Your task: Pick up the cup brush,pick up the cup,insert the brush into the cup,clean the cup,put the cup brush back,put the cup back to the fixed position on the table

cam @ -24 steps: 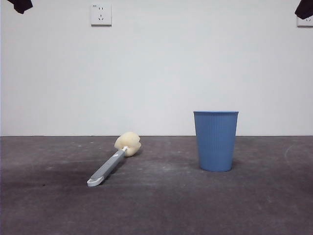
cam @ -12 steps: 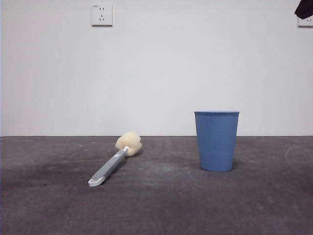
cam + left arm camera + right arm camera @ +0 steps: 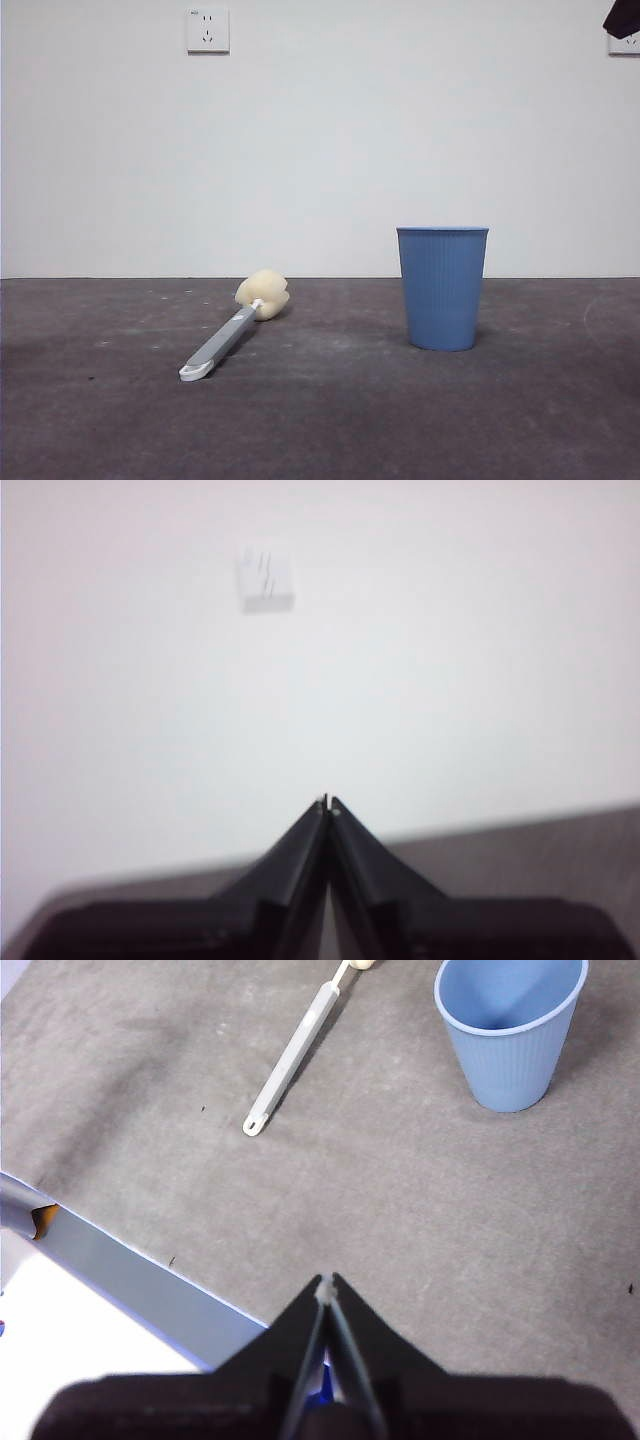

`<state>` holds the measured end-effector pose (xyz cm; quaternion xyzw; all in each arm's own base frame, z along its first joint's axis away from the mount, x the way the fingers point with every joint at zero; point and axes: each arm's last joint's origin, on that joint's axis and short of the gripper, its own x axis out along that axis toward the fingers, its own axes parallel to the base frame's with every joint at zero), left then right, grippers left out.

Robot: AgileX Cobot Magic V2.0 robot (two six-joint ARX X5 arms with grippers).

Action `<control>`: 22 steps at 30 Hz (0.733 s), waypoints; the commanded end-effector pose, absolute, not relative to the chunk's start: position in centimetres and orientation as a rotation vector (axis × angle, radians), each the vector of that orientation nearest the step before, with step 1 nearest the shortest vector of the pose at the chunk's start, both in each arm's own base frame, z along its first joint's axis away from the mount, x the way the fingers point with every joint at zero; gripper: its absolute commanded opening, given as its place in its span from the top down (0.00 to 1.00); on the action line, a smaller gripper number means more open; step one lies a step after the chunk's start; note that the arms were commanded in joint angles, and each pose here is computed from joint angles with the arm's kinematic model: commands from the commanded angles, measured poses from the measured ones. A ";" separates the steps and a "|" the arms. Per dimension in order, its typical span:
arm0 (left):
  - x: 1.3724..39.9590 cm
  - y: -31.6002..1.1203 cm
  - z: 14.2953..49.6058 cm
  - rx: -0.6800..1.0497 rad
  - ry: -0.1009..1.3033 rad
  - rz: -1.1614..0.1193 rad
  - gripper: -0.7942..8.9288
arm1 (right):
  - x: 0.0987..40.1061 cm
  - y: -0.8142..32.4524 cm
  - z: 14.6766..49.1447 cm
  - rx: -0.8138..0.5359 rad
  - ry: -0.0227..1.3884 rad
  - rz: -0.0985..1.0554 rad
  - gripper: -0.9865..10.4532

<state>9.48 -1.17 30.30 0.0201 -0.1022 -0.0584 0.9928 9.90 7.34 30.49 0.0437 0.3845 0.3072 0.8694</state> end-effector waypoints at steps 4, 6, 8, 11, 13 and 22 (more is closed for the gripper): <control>9.4 -0.8 23.8 0.040 -0.131 -0.078 0.92 | 9.9 7.4 30.5 0.091 0.797 0.644 0.91; 9.4 -0.7 22.1 0.040 -0.111 -0.076 0.92 | 9.9 7.4 30.5 0.091 0.797 0.644 0.91; 9.5 -0.7 20.7 0.033 -0.090 -0.076 0.92 | 9.9 7.4 30.5 0.091 0.797 0.644 0.91; 9.6 -0.7 19.0 0.017 -0.066 -0.078 0.92 | 9.9 7.4 30.5 0.091 0.797 0.644 0.91; 9.6 -0.7 18.1 0.002 -0.046 -0.080 0.92 | 9.9 7.4 30.5 0.091 0.797 0.644 0.91; 9.7 -0.8 15.5 -0.032 0.100 -0.083 0.92 | 9.9 7.4 30.5 0.091 0.797 0.644 0.91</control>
